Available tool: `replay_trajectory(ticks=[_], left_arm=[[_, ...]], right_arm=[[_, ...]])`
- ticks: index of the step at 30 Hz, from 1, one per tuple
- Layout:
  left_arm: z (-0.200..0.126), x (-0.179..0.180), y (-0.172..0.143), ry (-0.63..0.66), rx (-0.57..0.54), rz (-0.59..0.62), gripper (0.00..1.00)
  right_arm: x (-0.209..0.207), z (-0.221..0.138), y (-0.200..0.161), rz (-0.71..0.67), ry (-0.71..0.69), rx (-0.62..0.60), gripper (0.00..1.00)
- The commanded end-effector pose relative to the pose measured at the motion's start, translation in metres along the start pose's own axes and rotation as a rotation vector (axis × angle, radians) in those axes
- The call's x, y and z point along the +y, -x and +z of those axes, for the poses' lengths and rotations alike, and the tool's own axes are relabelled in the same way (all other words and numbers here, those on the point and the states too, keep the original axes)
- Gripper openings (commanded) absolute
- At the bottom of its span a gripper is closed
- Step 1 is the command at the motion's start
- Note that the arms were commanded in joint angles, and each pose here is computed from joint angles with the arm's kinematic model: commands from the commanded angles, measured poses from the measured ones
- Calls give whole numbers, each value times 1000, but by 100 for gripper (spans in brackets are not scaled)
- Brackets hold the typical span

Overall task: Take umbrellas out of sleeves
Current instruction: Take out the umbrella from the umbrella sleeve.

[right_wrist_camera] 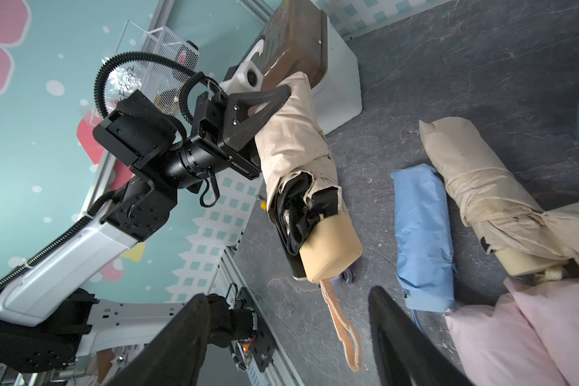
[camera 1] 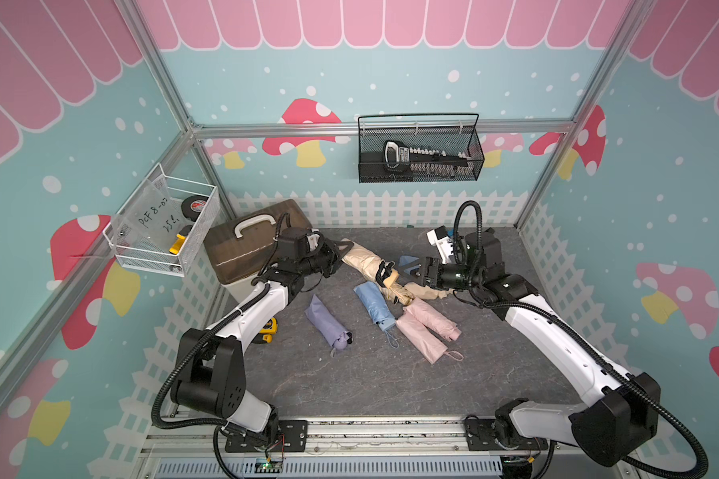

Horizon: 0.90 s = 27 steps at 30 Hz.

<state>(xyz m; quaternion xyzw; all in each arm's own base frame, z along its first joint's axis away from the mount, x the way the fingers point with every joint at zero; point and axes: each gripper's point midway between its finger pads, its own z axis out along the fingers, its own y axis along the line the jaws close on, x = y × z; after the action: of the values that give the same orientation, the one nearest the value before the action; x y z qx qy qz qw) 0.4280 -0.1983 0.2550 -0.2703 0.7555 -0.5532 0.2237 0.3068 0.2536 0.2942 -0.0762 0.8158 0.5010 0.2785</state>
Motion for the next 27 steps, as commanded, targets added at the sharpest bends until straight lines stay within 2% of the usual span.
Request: replay_trajectory(ticks=[1, 10, 19, 21, 27], left_arm=[[-13, -33, -1, -77, -37, -17, 0], [-21, -39, -8, -106, -34, -19, 0], [-25, -40, -10, -126, -34, -25, 0], [-26, -41, -10, -127, -38, -23, 0], [-26, -42, -8, -136, -54, -20, 0]], right_arm=[[2, 8, 4, 58, 60, -17, 68], [-3, 18, 5, 90, 108, -56, 68], [11, 35, 10, 96, 184, -60, 58], [12, 37, 10, 99, 191, -58, 52], [10, 42, 5, 130, 210, -46, 51]])
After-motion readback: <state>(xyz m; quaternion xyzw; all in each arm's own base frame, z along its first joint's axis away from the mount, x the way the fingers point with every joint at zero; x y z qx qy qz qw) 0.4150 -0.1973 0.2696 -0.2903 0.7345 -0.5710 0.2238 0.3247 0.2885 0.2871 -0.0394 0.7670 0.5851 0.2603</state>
